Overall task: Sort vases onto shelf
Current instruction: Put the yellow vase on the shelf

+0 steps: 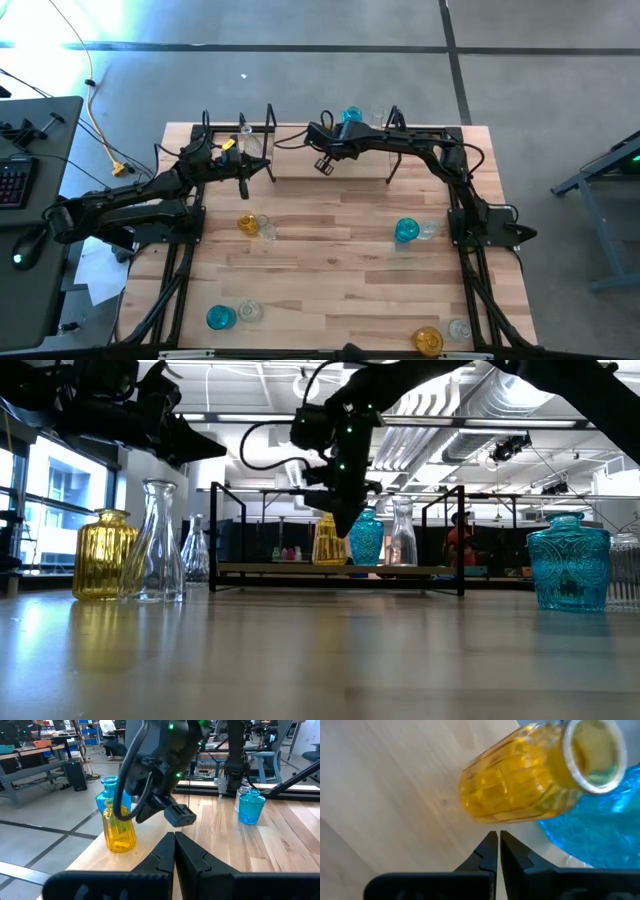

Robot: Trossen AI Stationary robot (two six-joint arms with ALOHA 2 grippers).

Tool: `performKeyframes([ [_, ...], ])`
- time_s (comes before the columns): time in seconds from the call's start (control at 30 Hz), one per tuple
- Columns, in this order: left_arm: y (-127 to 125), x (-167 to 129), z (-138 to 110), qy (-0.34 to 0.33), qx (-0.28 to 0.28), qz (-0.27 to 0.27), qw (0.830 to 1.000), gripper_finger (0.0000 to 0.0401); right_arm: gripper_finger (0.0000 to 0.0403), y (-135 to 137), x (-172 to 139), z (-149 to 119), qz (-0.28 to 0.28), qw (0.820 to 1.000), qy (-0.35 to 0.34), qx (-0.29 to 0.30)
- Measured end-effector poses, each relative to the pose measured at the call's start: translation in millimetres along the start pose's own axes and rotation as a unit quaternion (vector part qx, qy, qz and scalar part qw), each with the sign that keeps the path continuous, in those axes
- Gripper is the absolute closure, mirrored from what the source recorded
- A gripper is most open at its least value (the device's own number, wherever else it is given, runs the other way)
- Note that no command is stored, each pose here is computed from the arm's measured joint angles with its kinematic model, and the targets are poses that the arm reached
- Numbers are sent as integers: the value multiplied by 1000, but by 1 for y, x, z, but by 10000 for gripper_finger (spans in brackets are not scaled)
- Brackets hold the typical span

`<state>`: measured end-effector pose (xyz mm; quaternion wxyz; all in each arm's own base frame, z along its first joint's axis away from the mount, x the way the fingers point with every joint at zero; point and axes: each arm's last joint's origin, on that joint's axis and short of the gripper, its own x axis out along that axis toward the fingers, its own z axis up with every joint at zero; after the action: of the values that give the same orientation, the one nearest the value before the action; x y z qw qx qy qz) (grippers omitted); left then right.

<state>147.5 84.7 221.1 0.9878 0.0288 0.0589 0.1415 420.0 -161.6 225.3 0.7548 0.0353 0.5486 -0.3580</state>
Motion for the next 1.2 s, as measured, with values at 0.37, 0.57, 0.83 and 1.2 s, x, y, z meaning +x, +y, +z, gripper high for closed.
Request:
performKeyframes([
  [0.37, 0, 0, 0, 0, -3, 0, 1000, 401, 403, -11, 7, 10, 6, 999, -33, 19],
  [0.57, 0, 0, 0, 0, -3, 0, 1000, 401, 403, -12, 8, 12, 7, 999, -41, 25],
  [0.83, 0, 0, 0, 0, -3, 0, 1000, 401, 403, -17, 10, 16, 6, 998, -55, 29],
  [1.2, 0, 0, 0, -1, -3, 0, 1000, 401, 403, -20, 11, 20, 5, 997, -74, 19],
])
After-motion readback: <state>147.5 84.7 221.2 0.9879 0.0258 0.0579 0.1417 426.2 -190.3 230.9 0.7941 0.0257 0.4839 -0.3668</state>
